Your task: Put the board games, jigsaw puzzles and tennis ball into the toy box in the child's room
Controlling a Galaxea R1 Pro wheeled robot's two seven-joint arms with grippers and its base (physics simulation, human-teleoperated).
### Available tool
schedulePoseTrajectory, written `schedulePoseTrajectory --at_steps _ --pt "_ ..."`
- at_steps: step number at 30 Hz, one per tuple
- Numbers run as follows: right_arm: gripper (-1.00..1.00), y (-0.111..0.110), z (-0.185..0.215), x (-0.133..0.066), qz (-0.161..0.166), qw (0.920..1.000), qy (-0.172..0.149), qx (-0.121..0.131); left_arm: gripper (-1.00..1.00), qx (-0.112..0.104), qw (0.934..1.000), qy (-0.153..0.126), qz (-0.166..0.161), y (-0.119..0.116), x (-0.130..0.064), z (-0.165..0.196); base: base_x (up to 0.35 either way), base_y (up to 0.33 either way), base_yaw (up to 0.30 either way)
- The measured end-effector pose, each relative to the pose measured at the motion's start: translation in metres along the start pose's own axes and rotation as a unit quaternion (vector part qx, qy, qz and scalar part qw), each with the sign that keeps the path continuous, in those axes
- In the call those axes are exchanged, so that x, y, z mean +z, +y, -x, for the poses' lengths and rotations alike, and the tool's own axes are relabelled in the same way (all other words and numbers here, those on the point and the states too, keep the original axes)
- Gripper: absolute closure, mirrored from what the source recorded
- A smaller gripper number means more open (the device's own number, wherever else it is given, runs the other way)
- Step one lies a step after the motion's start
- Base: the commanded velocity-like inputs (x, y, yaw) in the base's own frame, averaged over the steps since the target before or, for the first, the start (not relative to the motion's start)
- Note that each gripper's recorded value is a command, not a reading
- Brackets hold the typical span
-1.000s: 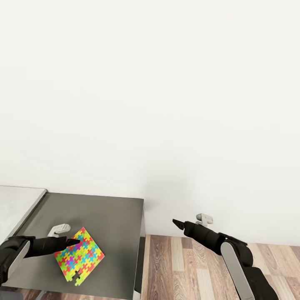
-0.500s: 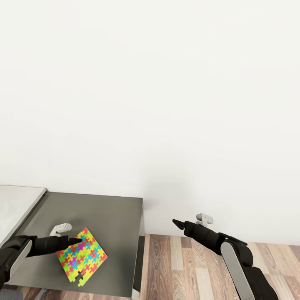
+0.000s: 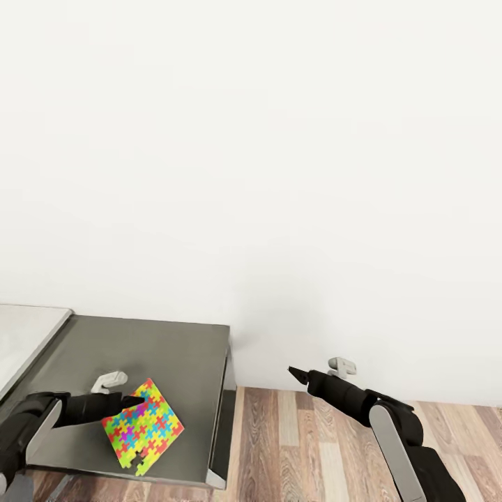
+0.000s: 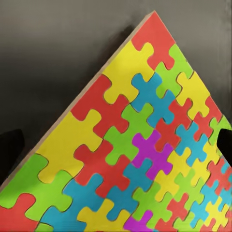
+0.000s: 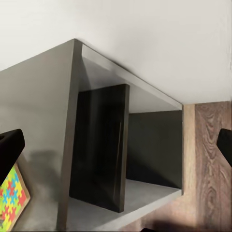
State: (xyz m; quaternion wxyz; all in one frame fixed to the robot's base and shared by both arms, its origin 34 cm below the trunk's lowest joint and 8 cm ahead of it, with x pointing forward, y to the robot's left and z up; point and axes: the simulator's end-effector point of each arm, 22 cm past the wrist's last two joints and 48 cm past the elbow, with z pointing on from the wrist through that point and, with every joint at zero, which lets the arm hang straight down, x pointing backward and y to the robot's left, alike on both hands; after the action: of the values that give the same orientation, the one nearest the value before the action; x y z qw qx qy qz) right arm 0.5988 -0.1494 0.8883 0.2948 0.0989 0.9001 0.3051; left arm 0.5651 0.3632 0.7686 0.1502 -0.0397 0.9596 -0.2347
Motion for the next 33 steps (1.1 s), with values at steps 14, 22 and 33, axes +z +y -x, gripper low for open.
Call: schedulePoseTrajectory --at_steps 14,22,33 --pt "-1.00 -0.0001 0.0002 -0.0001 0.000 1.0000 0.000 0.000 -1.00 -0.002 0.9999 -0.003 -0.013 -0.0131 0.0066 0.0014 -0.111 -0.118 0.000" --pt "-1.00 -0.0002 0.0002 -0.0001 0.000 1.0000 0.000 0.000 -1.00 -0.001 0.9999 -0.003 -0.012 -0.0127 0.0064 0.0014 -0.011 -0.005 0.000" --pt "-1.00 -0.0003 0.0003 -0.0001 0.000 1.0000 0.000 0.000 -1.00 -0.002 0.9999 -0.003 -0.013 -0.0134 0.0067 0.0013 -0.061 -0.034 0.000"
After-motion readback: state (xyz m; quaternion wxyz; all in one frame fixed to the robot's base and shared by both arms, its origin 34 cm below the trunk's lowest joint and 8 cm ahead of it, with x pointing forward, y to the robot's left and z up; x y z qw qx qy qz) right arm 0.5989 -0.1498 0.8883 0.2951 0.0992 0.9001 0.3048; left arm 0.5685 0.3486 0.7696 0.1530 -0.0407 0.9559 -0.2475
